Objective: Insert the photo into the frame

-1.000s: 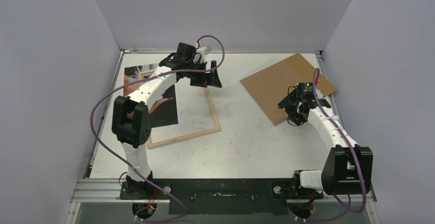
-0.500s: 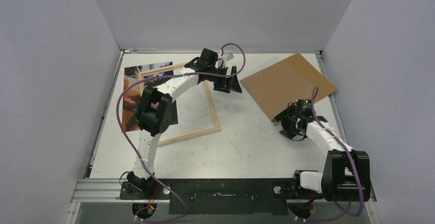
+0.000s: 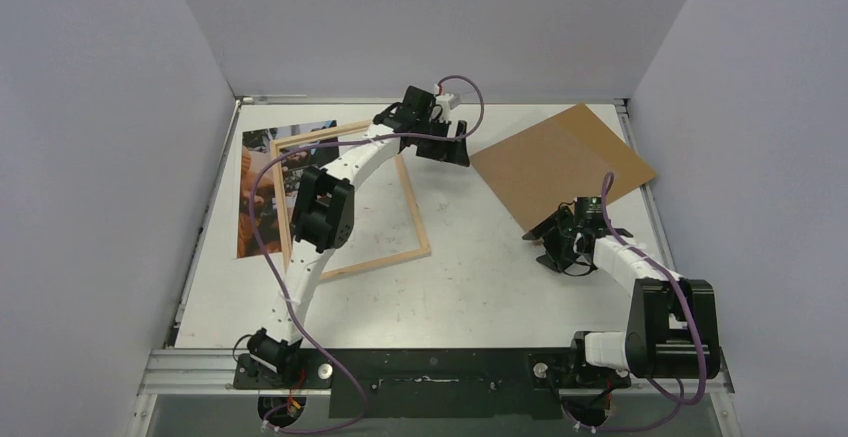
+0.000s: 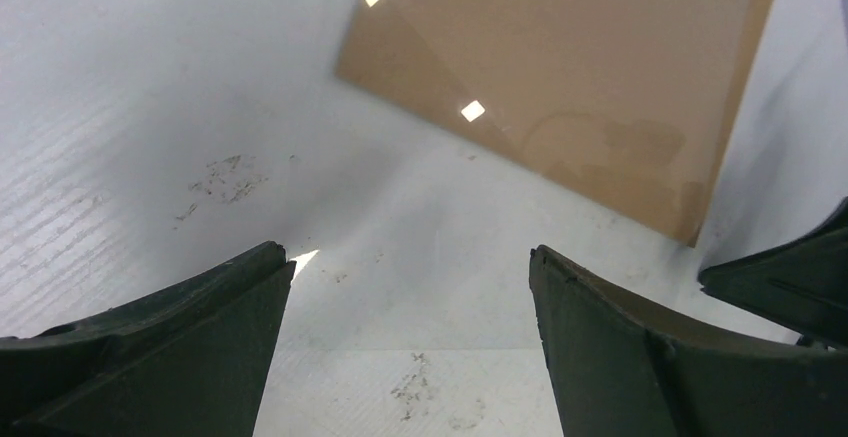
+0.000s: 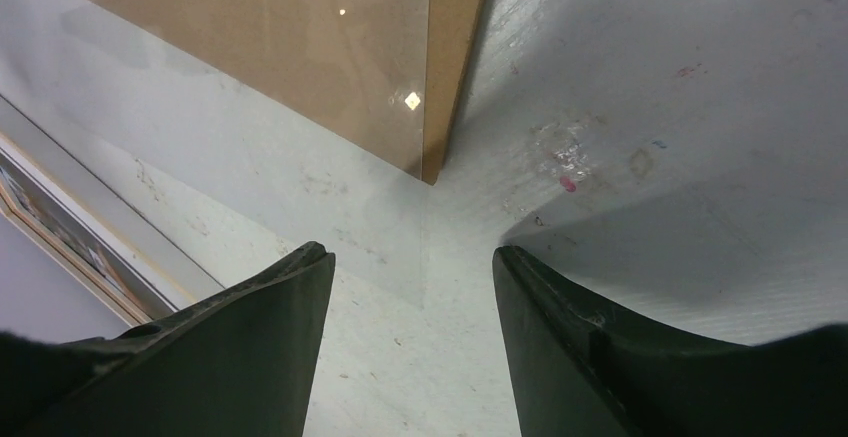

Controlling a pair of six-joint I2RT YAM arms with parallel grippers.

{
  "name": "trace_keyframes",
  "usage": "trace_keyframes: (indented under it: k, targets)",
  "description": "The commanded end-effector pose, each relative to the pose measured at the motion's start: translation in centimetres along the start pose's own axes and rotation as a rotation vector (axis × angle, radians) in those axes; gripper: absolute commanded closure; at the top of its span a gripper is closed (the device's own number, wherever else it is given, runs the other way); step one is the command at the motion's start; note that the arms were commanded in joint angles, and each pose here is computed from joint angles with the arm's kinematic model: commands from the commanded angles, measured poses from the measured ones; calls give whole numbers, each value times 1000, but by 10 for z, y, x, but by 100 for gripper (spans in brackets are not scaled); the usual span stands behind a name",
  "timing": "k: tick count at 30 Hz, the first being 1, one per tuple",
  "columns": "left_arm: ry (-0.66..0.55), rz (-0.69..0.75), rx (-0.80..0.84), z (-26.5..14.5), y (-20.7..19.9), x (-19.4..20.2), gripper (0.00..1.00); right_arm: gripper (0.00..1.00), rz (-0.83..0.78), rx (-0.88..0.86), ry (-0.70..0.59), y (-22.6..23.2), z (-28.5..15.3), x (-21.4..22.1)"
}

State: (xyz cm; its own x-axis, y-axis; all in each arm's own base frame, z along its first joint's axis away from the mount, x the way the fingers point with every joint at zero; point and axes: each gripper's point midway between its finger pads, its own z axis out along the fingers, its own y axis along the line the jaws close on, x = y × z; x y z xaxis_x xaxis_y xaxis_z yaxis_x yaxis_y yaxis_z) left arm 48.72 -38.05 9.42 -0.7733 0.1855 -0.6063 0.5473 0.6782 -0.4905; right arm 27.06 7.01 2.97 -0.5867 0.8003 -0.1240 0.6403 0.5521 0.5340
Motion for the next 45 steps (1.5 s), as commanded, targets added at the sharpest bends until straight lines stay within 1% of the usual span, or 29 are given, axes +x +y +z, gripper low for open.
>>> trace_keyframes:
  k: [1,4,7,12,16,19,23,30,34,39,42,45]
  targets:
    - [19,-5,-57,10,17,6,12,39,-38,47,-52,-4,-5,-13]
    - [27,1,-65,14,22,11,12,39,-43,29,-55,-4,1,-13]
    - [52,49,-44,21,26,19,12,38,-19,-23,-27,1,12,-9]
    - [75,89,-80,25,40,27,9,39,16,-51,11,-2,25,-1]
    - [107,75,12,31,27,38,9,39,0,-50,5,-3,25,-2]
    - [138,37,92,33,16,46,9,39,-13,-67,4,0,26,-3]
    - [163,-4,193,31,-2,50,11,39,-19,-104,22,7,24,-1]
    - [138,-38,193,16,-4,32,15,38,-41,-181,55,27,14,2]
    - [94,-63,205,0,-6,13,16,38,-56,-192,67,32,9,3]
    - [59,-69,186,-17,-3,-2,16,38,-68,-190,81,34,3,6]
    - [50,-81,184,-23,0,-6,16,38,-83,-212,86,38,0,7]
    - [62,-93,196,-19,2,-1,16,37,-103,-242,96,44,-2,8]
